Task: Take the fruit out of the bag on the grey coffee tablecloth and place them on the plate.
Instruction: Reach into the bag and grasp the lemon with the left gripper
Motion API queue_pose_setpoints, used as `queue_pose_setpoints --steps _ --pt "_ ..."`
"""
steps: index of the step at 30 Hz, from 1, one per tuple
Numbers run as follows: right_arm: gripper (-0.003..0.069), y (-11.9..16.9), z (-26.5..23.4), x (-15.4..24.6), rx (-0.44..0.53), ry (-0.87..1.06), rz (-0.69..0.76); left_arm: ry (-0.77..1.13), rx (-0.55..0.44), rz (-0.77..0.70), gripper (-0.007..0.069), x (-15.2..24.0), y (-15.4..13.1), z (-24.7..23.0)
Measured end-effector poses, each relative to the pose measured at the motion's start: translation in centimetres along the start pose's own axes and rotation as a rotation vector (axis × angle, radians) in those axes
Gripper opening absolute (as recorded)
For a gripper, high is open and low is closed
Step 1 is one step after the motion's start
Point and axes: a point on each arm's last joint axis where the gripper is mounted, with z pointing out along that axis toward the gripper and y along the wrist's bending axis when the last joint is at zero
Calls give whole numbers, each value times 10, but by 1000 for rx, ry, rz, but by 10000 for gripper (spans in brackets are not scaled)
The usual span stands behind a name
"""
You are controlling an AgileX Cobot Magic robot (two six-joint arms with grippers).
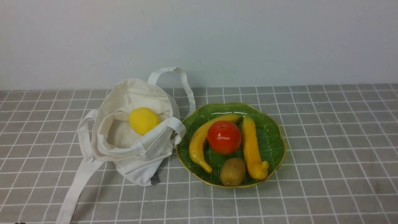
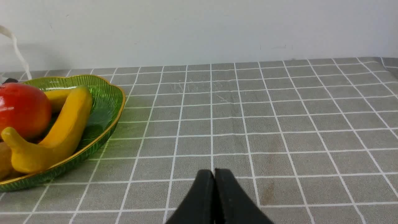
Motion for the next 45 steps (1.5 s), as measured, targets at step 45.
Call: queue_pose_setpoints --steps 45 --pt "-15 0 0 0 0 0 0 1 83 -222 -5 -1 -8 0"
